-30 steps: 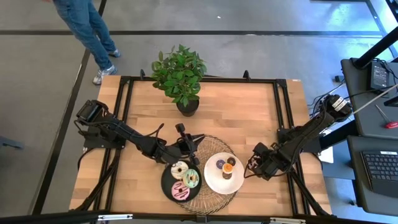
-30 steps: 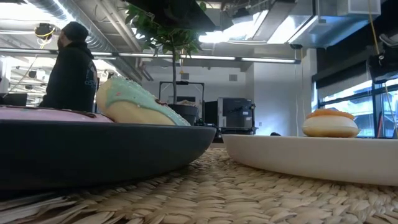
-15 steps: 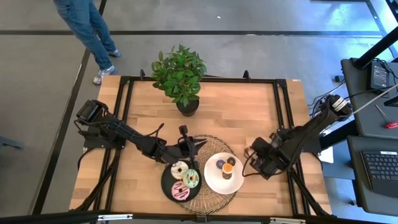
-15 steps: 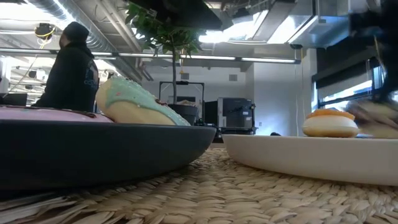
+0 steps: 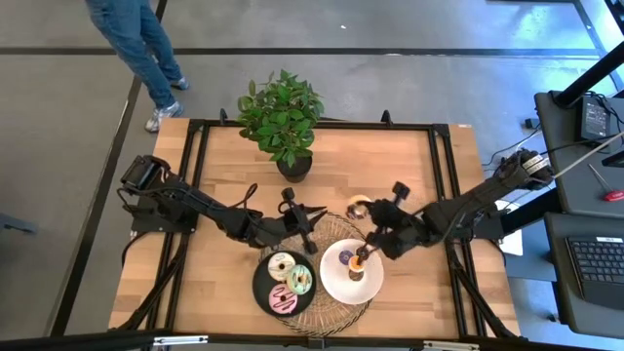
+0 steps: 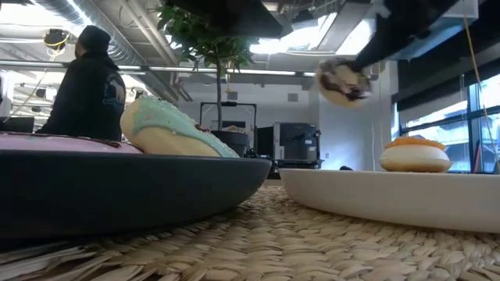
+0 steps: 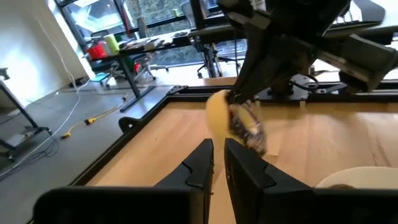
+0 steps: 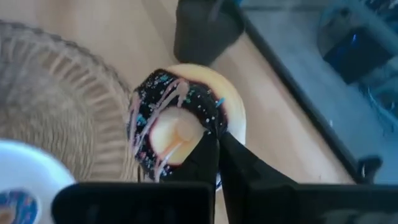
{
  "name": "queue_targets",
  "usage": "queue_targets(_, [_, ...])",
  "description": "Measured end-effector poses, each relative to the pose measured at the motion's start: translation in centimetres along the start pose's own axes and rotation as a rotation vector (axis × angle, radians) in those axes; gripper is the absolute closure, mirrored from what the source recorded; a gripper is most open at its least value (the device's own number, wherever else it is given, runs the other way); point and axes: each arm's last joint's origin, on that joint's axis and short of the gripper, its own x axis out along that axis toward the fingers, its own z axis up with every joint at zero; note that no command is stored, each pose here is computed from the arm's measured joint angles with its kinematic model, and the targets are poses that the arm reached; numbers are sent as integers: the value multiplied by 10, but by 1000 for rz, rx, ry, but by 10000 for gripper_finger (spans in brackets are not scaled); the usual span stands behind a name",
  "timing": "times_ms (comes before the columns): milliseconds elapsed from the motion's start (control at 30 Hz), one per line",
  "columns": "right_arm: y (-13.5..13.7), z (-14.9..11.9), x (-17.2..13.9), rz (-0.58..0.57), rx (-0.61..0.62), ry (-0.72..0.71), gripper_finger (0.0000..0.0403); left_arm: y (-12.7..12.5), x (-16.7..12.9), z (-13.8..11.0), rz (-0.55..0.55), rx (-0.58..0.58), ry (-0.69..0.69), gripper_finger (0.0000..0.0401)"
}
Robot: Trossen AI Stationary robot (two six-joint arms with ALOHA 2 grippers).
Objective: Pick & Place donuts
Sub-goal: Put the large black donut on the black plate
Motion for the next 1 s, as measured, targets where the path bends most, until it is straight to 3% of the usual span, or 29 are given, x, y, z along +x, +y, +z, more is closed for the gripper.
queue_targets(267, [1,21,12,18,-40,-129,394,2,0,0,80,-97,1,313])
queue_targets(633, [-5,28,21,-2,-39,-143,393,2,0,0,63,-172,-1,205])
queue_targets(867, [-2,39,20,46,-38,-211,393,0,0,0,-7,-175,0,190])
queue_targets(1000, [2,42,22,72,-60,-235,393,0,0,0,4,-175,0,189])
